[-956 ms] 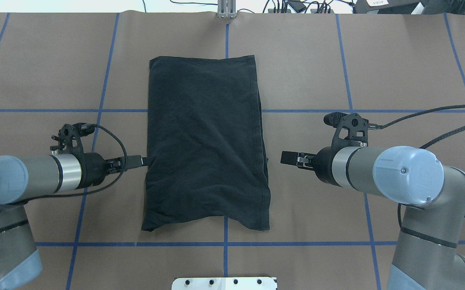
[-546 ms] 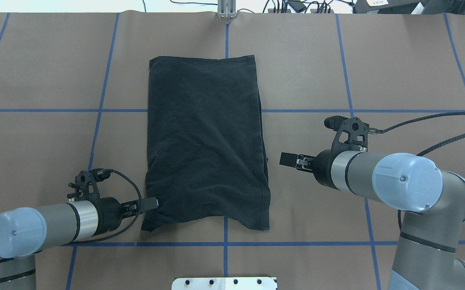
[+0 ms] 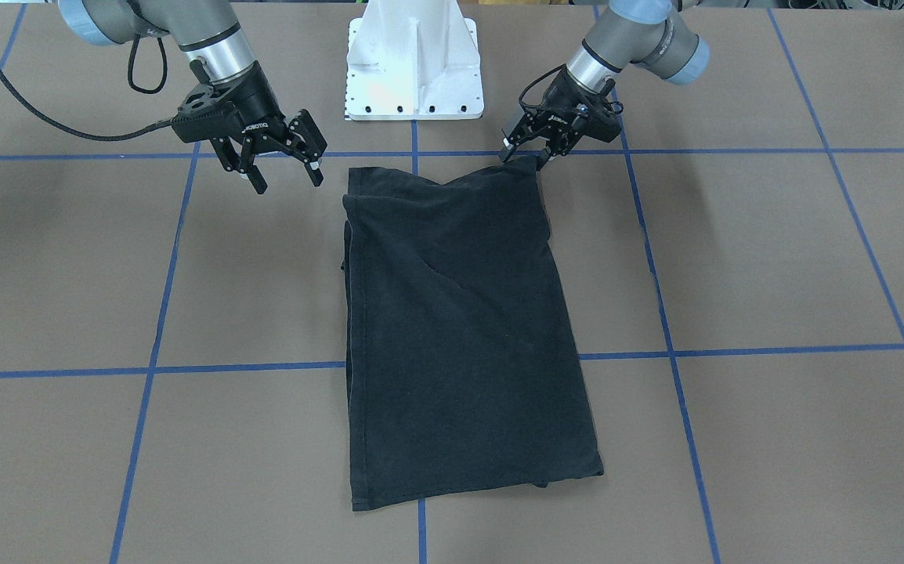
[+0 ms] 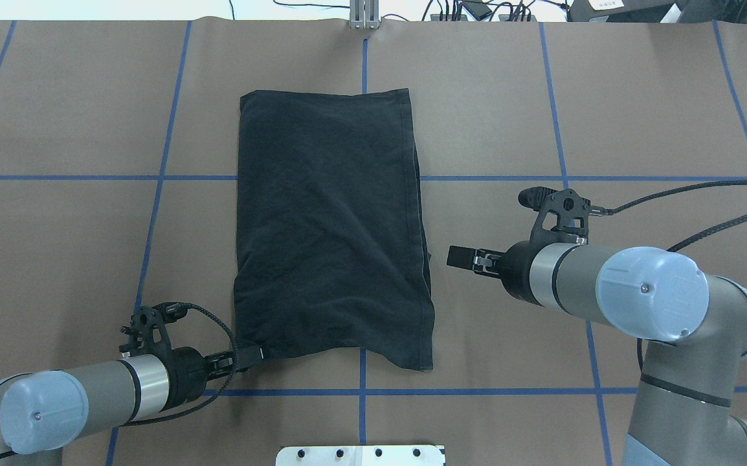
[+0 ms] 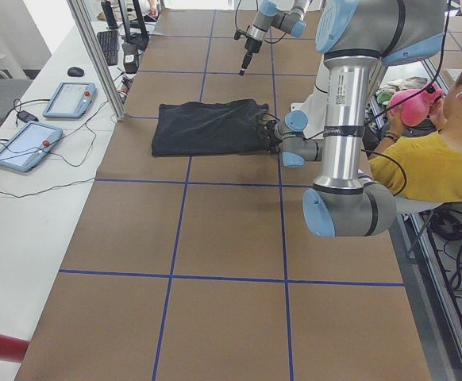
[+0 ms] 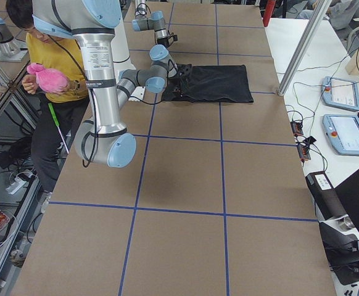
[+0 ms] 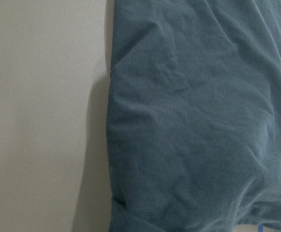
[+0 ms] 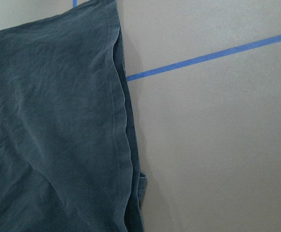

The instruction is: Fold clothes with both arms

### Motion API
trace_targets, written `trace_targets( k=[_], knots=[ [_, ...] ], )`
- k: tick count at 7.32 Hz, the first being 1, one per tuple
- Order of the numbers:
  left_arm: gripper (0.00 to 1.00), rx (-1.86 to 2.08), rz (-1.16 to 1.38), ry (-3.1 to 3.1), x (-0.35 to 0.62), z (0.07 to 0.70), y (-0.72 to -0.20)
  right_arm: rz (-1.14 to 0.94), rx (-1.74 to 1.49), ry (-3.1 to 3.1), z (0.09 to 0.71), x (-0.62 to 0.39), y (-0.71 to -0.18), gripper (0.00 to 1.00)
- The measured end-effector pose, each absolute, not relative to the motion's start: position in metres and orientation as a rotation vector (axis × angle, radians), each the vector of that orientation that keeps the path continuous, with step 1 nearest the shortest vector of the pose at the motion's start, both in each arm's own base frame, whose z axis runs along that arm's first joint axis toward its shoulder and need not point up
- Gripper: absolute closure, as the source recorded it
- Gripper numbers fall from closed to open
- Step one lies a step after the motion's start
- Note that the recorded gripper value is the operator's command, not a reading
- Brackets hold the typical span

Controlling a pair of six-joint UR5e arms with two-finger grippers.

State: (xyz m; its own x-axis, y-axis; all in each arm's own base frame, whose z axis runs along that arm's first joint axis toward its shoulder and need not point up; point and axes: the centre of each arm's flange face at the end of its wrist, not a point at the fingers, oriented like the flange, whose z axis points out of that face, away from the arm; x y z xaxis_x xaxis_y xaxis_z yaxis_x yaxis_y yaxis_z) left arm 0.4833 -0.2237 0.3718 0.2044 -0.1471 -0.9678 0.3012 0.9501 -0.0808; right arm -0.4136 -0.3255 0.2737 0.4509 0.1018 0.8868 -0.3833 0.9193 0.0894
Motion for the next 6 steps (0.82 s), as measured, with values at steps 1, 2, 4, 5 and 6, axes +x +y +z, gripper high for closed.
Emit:
trace_targets(
  k=[1,2,4,5,6],
  knots=[
    [0.52,0.135,-0.315,1.327,0.484,0.373,-0.223,0.304,0.296,-1.066,0.273,-0.414,-0.325,0.00],
    [0.70,0.135,-0.316,1.324,0.485,0.374,-0.222,0.302,0.295,-1.067,0.273,-0.415,-0.324,0.00],
    [1.00,0.135,-0.316,1.322,0.485,0.375,-0.222,0.296,0.291,-1.068,0.272,-0.417,-0.322,0.00],
    [1.00,0.135,-0.316,1.322,0.485,0.375,-0.222,0.294,0.291,-1.067,0.273,-0.419,-0.319,0.00],
    [1.00,0.135,-0.316,1.324,0.485,0.374,-0.222,0.292,0.296,-1.066,0.273,-0.424,-0.315,0.01]
  ],
)
